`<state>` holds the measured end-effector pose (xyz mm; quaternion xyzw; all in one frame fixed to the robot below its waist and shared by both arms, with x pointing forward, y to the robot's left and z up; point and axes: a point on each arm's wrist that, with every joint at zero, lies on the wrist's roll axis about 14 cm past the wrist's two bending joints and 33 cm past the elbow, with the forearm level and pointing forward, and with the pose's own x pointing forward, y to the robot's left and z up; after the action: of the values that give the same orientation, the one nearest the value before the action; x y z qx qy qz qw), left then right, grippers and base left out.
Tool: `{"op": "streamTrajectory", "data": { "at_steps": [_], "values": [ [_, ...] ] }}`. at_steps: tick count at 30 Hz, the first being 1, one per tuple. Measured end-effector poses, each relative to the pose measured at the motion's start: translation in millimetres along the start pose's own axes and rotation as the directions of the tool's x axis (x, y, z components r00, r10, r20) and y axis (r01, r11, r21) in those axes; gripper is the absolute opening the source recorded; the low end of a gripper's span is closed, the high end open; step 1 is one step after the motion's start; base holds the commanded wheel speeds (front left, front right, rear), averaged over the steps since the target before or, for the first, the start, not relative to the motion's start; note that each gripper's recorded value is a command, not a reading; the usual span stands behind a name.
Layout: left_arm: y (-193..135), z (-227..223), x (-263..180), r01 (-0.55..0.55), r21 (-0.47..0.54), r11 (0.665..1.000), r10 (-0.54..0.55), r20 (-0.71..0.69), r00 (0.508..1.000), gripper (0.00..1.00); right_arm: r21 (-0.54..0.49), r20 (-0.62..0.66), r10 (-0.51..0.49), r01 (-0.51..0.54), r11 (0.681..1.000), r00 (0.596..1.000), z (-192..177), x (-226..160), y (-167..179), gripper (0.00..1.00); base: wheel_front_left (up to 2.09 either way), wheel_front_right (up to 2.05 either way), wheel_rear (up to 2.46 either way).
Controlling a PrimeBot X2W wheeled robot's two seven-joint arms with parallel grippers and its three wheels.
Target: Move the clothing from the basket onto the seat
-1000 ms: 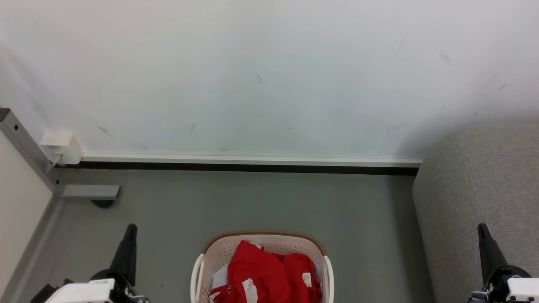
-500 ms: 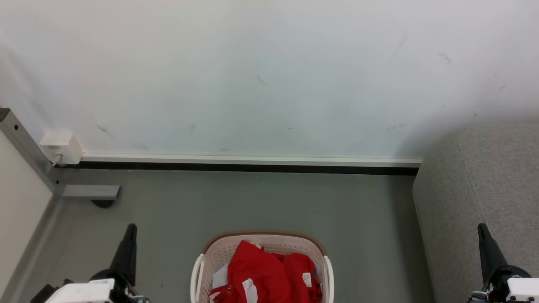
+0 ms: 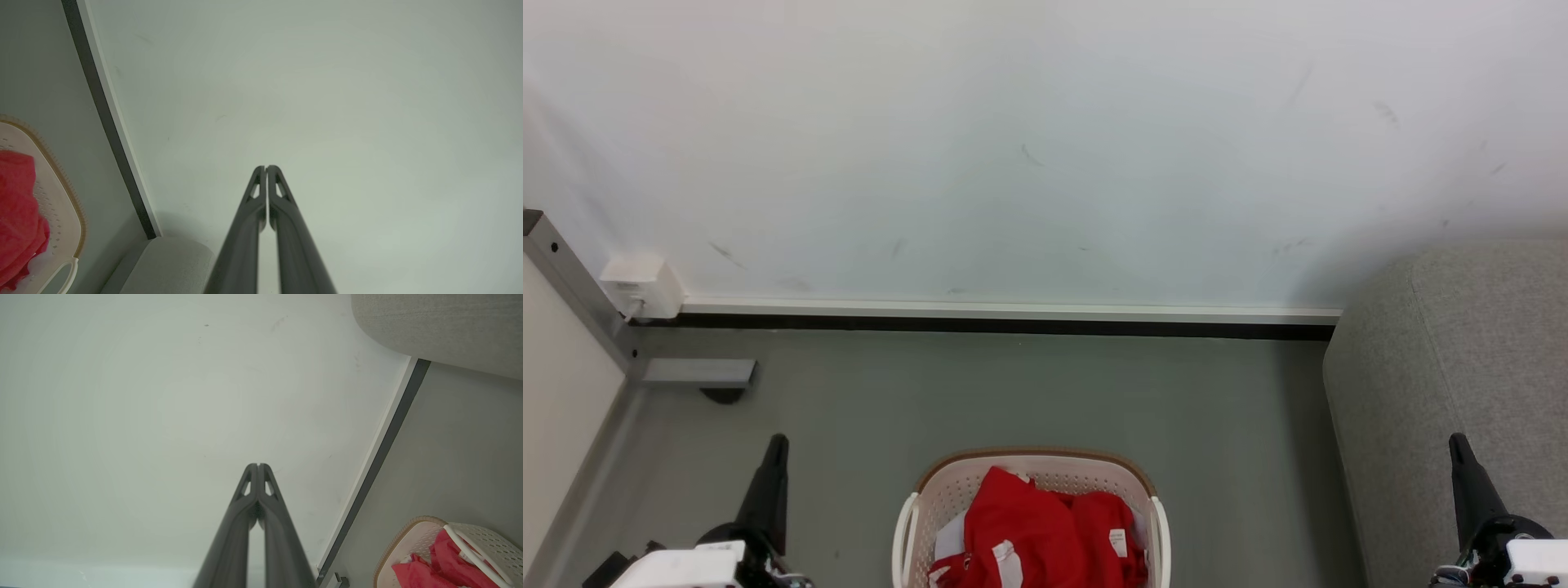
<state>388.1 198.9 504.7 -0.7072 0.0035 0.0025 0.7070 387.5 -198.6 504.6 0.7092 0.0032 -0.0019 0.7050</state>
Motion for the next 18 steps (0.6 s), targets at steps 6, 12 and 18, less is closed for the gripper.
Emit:
{"op": "streamTrajectory", "data": {
  "at_steps": [6,12,18],
  "values": [
    [0.0,0.0,0.0,0.0,0.0,1.0,0.0,0.0,1.0,0.0,0.0,0.0,0.0,0.0,1.0,1.0,0.0,0.0,0.0,0.0,0.0,0.0,0.0],
    [0.0,0.0,0.0,0.0,0.0,1.0,0.0,0.0,1.0,0.0,0.0,0.0,0.0,0.0,1.0,1.0,0.0,0.0,0.0,0.0,0.0,0.0,0.0],
    [0.0,0.0,0.0,0.0,0.0,1.0,0.0,0.0,1.0,0.0,0.0,0.0,0.0,0.0,1.0,1.0,0.0,0.0,0.0,0.0,0.0,0.0,0.0]
  ]
}}
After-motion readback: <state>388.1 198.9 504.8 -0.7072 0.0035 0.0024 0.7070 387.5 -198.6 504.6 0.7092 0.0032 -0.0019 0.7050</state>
